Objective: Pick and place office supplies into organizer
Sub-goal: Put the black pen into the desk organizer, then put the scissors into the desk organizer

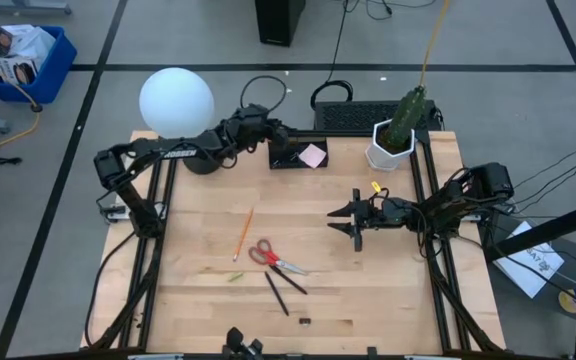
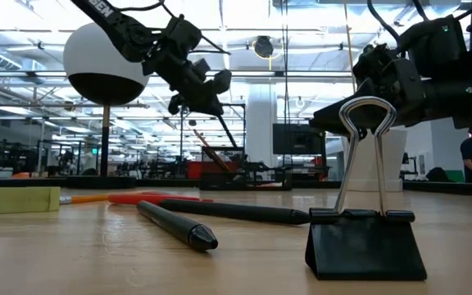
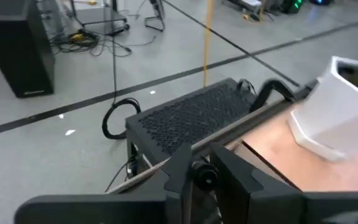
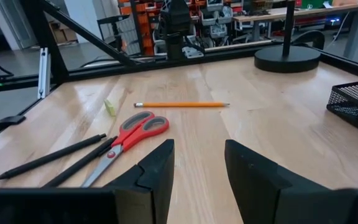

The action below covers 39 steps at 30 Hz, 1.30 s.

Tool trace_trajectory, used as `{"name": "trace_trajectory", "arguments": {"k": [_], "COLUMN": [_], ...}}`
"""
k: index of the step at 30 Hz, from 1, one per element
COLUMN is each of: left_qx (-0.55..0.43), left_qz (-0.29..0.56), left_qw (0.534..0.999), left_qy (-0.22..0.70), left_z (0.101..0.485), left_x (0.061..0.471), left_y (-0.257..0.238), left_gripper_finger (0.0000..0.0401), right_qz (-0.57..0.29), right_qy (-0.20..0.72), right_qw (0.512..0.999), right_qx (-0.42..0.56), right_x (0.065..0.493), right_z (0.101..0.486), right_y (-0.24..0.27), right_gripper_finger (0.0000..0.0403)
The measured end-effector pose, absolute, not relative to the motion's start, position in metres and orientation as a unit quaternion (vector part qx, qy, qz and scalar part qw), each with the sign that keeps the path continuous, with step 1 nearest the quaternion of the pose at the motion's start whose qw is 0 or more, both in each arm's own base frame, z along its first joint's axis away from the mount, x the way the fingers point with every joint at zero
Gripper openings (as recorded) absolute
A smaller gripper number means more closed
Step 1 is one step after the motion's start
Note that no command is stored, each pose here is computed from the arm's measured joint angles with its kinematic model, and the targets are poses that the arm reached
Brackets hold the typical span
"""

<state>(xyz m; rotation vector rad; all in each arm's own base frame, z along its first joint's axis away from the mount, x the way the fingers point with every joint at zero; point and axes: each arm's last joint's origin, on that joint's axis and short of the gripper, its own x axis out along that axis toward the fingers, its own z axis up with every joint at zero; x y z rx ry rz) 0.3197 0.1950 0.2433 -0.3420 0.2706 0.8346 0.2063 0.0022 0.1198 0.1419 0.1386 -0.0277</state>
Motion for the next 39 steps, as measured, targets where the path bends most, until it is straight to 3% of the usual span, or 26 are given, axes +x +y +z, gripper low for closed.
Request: {"name": "trace_trajectory", "arguments": {"k": [4,12,16,23,29,34,39], "left_qx": [-0.176,-0.199,-0.232,-0.249,-0.216,-0.186,-0.145], "left_qz": [0.396,0.373,0.303,0.158,0.124,0.117,0.13], "left_qw": [0.893,0.9,0.918,0.945,0.959,0.966,0.972], "left_qy": [0.123,0.106,0.11,0.14,0.135,0.133,0.131], "left_z": [0.245,0.247,0.248,0.248,0.26,0.28,0.289], "left_x": [0.316,0.318,0.327,0.352,0.359,0.351,0.336], "left_y": [0.202,0.2,0.185,0.131,0.089,0.053,0.011], "left_gripper_finger": [0.0076,0.0046,0.0037,0.0035,0.0035,0.0035,0.0035], "right_qz": [-0.014,-0.012,-0.011,-0.003,0.018,0.018,0.031], "right_qy": [0.07,0.073,0.085,0.114,0.133,0.204,0.214], "right_qw": [0.995,0.995,0.994,0.989,0.989,0.978,0.976], "right_qx": [0.071,0.071,0.071,0.099,0.068,0.03,0.021], "right_x": [0.206,0.206,0.206,0.205,0.21,0.228,0.243], "right_z": [0.12,0.119,0.117,0.111,0.111,0.111,0.118], "right_y": [0.002,0.002,0.002,0.004,0.028,0.054,0.072], "right_gripper_finger": [0.0134,0.0134,0.0134,0.0134,0.0134,0.0134,0.0134]}}
